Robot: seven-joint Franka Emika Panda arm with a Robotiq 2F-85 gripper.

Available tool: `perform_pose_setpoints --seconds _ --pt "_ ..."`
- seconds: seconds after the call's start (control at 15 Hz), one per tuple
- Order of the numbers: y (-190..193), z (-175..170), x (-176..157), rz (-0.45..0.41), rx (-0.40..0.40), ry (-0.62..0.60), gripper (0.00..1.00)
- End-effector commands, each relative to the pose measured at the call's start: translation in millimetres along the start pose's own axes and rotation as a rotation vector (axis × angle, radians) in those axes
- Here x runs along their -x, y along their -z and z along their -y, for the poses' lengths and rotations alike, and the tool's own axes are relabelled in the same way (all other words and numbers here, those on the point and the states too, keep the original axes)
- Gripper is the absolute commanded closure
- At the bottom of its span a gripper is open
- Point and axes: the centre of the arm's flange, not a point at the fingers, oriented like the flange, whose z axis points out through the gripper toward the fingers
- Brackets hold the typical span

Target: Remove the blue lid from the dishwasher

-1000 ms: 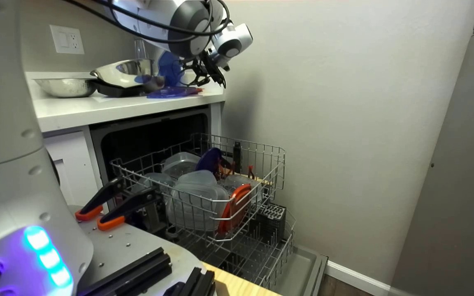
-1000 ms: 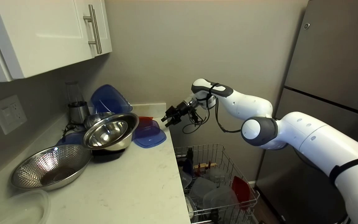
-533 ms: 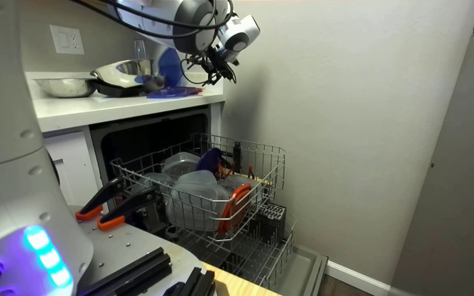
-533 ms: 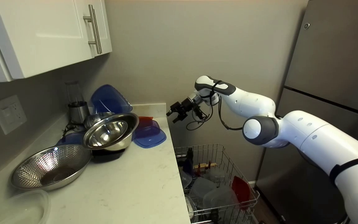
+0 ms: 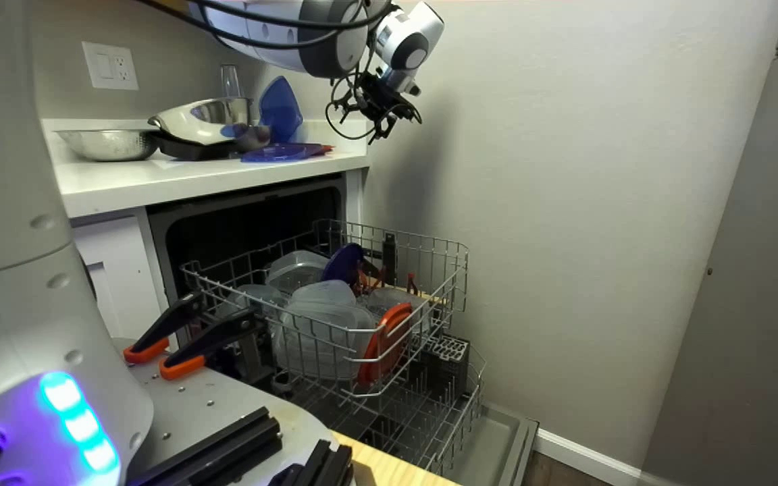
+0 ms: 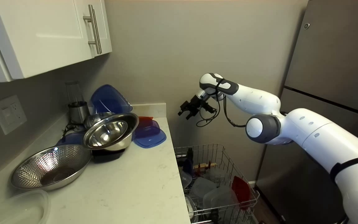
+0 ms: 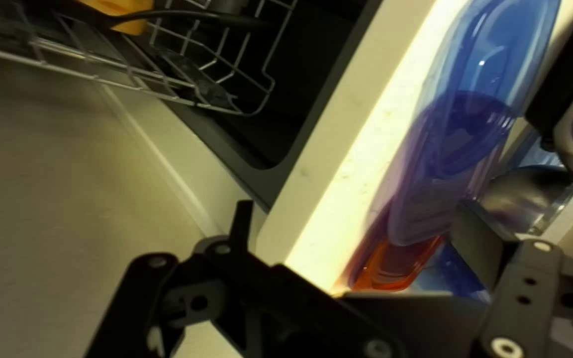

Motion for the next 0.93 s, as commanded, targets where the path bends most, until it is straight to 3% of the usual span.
perform_pose_setpoints --seconds 0.0,0.53,0.67,0.73,0.87 --pt "29.7 -12.4 -7.9 0.04 0.155 -0.062 0.0" --pt "56.5 -16.4 5.4 0.154 0.394 -0.099 0.0" --pt "61.4 -14.8 9.7 0.183 0.426 -0.098 0.0" --pt "51.2 -24.8 9.8 0.142 0.378 -0.081 0.0" --pt "53.7 -23.5 10.2 0.154 0.397 -0.08 0.0"
